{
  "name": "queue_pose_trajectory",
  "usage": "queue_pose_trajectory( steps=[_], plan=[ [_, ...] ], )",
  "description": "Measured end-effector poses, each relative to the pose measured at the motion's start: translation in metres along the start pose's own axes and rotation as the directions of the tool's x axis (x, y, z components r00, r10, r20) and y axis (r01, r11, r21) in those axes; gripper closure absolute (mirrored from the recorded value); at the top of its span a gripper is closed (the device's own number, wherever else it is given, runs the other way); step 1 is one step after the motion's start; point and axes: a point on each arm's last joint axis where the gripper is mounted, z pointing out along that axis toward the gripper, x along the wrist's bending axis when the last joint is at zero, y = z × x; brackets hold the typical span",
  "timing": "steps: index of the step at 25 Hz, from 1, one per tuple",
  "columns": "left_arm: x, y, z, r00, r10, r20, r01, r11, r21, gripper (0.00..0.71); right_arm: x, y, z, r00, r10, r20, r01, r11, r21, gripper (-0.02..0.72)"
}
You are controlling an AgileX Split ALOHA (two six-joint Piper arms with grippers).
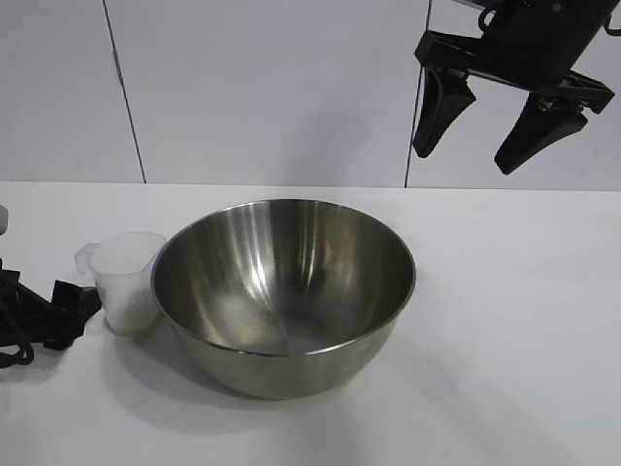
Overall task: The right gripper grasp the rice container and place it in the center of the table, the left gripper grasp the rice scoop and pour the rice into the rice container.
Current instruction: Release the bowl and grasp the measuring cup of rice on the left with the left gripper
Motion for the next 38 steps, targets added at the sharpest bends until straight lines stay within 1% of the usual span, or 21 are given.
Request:
queue_pose_trajectory(
  steps=[5,17,23,25,28,32,36,38],
  plan=[
    [-0.001,0.002,0.002,1.000,0.008,0.015,-0.008,1.000,-0.011,0.047,0.000,0.000,0.000,1.000,0.000,0.000,0.000,1.000,0.000,0.122],
    [0.000,0.010,0.010,1.000,-0.002,0.011,0.003,0.999,-0.048,0.047,0.000,0.000,0.000,1.000,0.004,-0.001,-0.004,1.000,-0.002,0.122],
    [0.000,0.012,0.012,0.999,-0.042,0.012,0.042,0.998,-0.055,0.050,0.000,0.000,0.000,1.000,0.004,-0.001,-0.004,1.000,-0.002,0.122],
    [0.000,0.012,0.012,0.999,-0.048,0.012,0.049,0.997,-0.055,0.070,0.000,0.000,0.000,1.000,0.004,-0.001,-0.004,1.000,-0.002,0.122],
    [0.000,0.012,0.012,0.999,-0.050,0.012,0.050,0.997,-0.055,0.119,0.000,0.000,0.000,1.000,0.004,-0.001,-0.004,1.000,-0.002,0.122],
    [0.000,0.012,0.012,0.999,-0.051,0.013,0.051,0.997,-0.055,0.149,0.000,0.000,0.000,1.000,0.004,-0.001,-0.004,1.000,-0.002,0.122],
    [0.000,0.012,0.012,0.999,-0.050,0.015,0.050,0.997,-0.055,0.224,0.000,0.000,0.000,1.000,0.004,-0.001,-0.004,1.000,-0.002,0.122],
    [0.000,0.012,0.012,0.999,-0.049,0.015,0.050,0.997,-0.055,0.239,0.000,0.000,0.000,1.000,0.007,-0.001,-0.007,1.000,-0.002,0.122]
  ],
)
